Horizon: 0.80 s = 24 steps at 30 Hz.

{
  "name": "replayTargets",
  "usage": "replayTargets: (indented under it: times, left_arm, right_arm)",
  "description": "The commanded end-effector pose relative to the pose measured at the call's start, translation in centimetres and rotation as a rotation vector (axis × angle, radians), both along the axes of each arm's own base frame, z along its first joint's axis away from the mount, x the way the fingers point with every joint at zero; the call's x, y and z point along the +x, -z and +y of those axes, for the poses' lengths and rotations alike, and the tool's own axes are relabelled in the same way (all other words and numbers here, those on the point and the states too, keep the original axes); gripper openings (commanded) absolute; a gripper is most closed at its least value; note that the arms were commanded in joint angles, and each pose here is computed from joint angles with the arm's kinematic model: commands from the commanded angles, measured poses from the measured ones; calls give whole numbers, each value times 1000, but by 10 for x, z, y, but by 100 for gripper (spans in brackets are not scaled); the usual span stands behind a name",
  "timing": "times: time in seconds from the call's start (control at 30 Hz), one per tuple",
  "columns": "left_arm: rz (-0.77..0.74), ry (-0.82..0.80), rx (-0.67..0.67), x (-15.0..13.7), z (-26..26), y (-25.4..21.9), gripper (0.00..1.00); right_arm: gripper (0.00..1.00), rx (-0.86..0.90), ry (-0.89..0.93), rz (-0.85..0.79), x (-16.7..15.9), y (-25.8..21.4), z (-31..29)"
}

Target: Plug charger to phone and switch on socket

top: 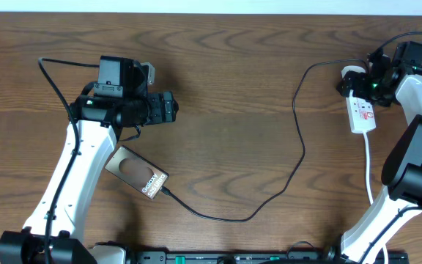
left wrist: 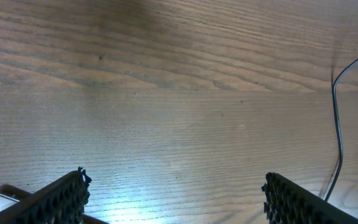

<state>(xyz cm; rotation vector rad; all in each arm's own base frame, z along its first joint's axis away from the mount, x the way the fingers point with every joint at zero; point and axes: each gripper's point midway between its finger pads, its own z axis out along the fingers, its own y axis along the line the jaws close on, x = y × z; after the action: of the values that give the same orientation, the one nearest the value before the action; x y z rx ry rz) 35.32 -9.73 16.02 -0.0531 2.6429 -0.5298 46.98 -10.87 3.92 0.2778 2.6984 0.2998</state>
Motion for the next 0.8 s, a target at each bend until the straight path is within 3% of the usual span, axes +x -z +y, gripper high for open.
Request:
replayTargets:
  times: [0.0,0.43,0.77]
  left_arm:
    - [-27,10,16,4,1,-7,89]
    - [-21,10,17,3,1,-7,89]
    - [-19,10,17,2,1,-6,89]
  right_arm:
    - [95,77,-24,45,-5,14,26]
    - [93,181,-56,38,-4,11,51]
    - [88,243,-64,104,-8,45,64]
